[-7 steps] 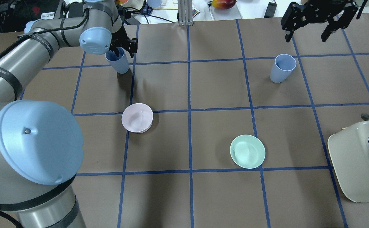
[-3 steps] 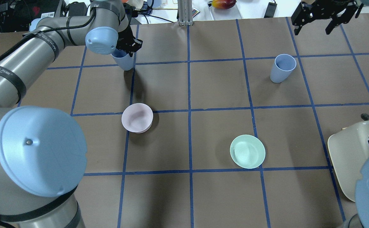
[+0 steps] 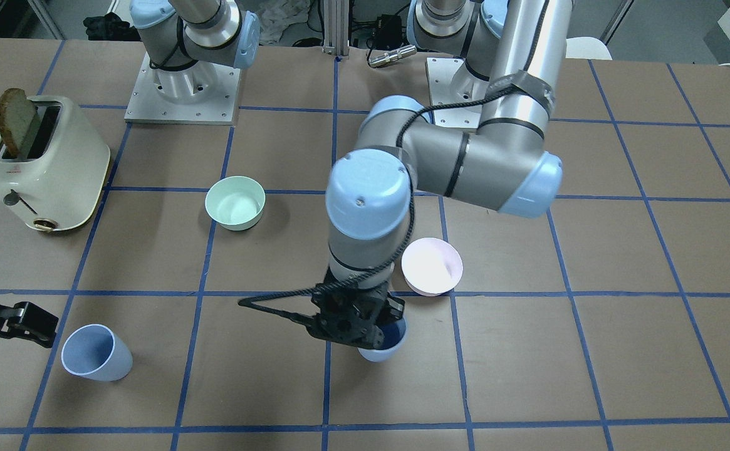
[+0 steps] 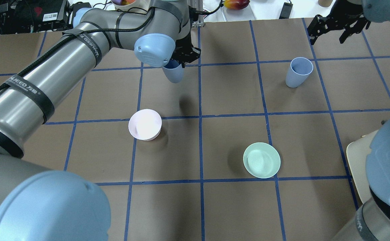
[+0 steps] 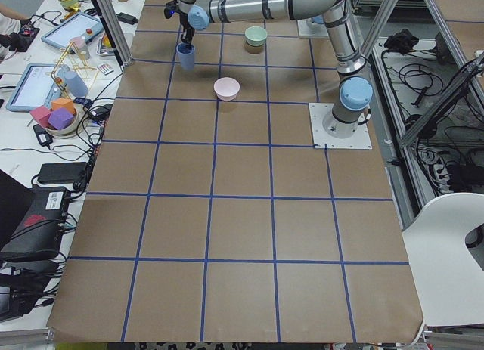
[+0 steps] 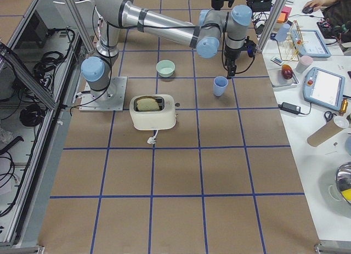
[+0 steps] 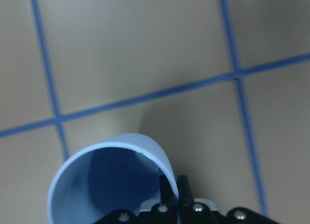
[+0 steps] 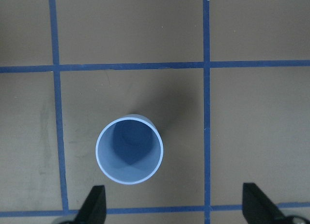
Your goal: Stack blue cups with both arms
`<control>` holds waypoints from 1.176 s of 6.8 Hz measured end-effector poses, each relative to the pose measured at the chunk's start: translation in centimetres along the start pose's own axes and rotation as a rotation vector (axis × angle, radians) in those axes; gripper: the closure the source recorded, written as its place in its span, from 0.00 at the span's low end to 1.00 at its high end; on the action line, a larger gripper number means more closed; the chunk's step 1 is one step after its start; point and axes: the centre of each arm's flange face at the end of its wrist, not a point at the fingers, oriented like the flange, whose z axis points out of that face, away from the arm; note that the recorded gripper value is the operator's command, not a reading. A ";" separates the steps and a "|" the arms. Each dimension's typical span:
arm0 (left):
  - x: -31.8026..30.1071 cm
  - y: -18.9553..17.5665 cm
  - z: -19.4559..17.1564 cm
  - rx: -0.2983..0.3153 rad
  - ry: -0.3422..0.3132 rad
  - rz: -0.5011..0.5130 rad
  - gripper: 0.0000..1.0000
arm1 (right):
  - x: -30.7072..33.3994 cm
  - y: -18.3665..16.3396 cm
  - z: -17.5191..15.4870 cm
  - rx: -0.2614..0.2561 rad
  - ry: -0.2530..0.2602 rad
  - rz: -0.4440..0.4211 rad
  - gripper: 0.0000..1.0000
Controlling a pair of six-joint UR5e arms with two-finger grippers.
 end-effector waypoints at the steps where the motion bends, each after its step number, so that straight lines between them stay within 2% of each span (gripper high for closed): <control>1: 3.3 2.8 1.1 -0.029 0.002 -0.029 1.00 | 0.2 -0.4 1.9 -0.017 -0.004 -0.001 0.00; 2: 5.0 4.5 2.9 -0.035 0.006 -0.063 0.21 | 0.2 -0.7 3.2 -0.033 -0.008 -0.002 0.00; 3: 5.7 5.7 4.4 -0.039 0.013 -0.074 0.00 | 0.3 -0.9 4.6 -0.051 -0.012 -0.002 0.00; 5: 5.5 6.3 4.4 -0.040 0.026 -0.086 0.00 | 0.3 -1.2 7.6 -0.096 -0.023 -0.002 0.00; 6: 4.2 5.9 1.9 -0.043 0.040 -0.097 0.00 | 0.3 -1.2 8.7 -0.116 -0.026 -0.002 0.00; 7: 0.9 5.2 -2.5 -0.075 0.036 -0.084 0.00 | 0.2 -0.8 9.8 -0.137 -0.031 -0.001 0.00; 8: -3.7 5.0 -8.5 -0.110 0.031 -0.047 0.00 | 0.1 -0.3 10.9 -0.159 -0.037 0.000 0.06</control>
